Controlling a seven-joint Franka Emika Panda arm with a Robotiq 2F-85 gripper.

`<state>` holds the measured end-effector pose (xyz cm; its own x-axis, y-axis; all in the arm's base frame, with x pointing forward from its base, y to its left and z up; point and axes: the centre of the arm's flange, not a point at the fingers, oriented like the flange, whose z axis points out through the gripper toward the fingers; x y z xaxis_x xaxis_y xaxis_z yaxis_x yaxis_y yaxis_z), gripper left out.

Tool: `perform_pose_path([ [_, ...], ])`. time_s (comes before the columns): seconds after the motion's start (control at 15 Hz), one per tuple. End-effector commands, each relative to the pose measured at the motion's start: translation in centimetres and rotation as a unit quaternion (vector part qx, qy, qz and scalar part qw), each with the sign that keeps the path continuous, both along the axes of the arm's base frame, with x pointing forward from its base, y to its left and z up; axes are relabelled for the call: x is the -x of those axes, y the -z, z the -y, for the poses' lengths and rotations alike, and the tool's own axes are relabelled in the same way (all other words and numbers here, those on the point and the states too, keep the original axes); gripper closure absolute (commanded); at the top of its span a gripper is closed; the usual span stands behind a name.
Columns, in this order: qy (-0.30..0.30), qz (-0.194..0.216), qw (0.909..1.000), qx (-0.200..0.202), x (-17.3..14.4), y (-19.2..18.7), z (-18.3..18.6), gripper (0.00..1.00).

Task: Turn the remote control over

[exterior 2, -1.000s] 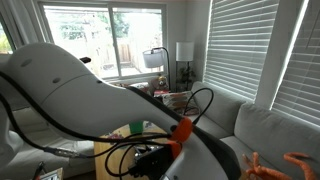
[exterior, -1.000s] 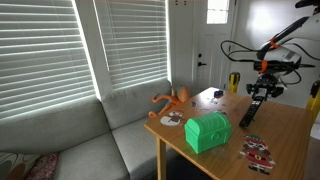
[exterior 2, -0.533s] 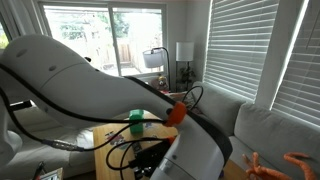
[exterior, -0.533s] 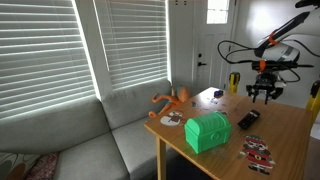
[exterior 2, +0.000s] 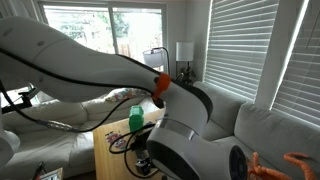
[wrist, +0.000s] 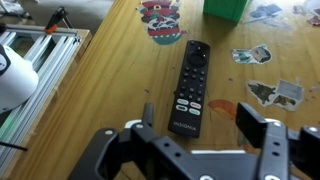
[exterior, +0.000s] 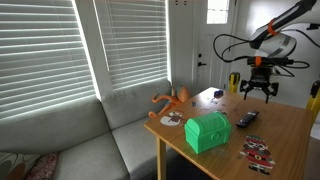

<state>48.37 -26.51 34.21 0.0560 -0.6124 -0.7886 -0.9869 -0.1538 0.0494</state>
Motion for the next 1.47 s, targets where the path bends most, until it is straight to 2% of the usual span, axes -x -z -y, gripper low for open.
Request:
perform_pose_path([
  [0.0, -0.041, 0.048, 0.9959, 0.065, 0.7, -2.8, -3.5, 0.00],
  [0.27, -0.103, 0.123, 0.9803, 0.116, 0.0, -5.2, -5.4, 0.00],
  [0.67, -0.199, 0.211, 0.9416, 0.170, 0.7, -7.6, -8.1, 0.00],
  [0.87, -0.242, 0.238, 0.9227, 0.183, 1.3, -8.5, -9.6, 0.00],
  [1.4, -0.315, 0.252, 0.8880, 0.221, 2.6, -10.6, -12.6, 0.00],
])
